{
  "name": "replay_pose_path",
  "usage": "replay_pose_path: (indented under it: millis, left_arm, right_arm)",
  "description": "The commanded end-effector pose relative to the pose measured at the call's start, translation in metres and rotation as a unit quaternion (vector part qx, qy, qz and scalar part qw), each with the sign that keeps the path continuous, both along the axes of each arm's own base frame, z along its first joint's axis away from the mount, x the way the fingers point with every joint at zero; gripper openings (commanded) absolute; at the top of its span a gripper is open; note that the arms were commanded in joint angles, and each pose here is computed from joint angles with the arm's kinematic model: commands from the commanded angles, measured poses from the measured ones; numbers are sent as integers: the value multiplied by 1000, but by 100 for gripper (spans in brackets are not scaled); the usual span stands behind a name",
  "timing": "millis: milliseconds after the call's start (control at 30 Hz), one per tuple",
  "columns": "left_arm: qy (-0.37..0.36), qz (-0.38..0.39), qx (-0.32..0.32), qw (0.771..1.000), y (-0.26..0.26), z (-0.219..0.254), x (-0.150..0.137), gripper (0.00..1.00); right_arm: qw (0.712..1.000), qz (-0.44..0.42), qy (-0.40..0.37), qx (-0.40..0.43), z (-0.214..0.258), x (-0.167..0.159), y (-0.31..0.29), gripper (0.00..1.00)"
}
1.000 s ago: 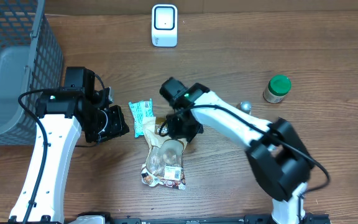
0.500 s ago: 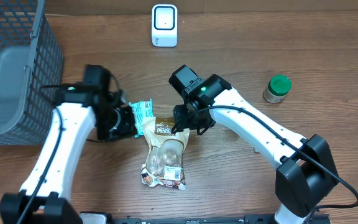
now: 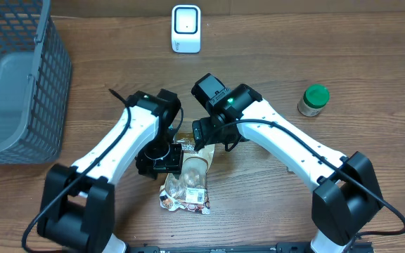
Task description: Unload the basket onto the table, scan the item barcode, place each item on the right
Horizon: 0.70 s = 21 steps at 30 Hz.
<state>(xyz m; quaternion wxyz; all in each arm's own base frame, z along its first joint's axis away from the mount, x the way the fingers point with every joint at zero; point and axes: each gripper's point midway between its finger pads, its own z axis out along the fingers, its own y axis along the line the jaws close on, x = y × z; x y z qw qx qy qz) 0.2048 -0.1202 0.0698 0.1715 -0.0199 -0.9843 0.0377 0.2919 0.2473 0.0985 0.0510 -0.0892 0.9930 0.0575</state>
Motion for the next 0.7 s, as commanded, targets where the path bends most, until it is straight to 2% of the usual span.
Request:
replay_pose_path:
  millis: [0,367,567,633,667]
  left_arm:
    - [10,-7,25,1000,7,-9,-2,66]
    - [0,-9,13,1000,6,-37,-5,69]
    - [-10,-7,-25,1000,-3,-60,-9,68]
    - [-12,-13,-33,999,-5,-60,-9,62]
    - [-13,-15,-32,999,-4,-60,-8,54]
  right_arm:
    - [1000,-11,-11,-2,3,9,-7,92]
    - [1000,-14,-15,1,3,13,-7,92]
    - [1000,-14,-20,5,4,15,-5,92]
    - [1000,-14,-19,5,4,15,-5,93]
    - [1000,-14,-19,4,4,15,-5,93]
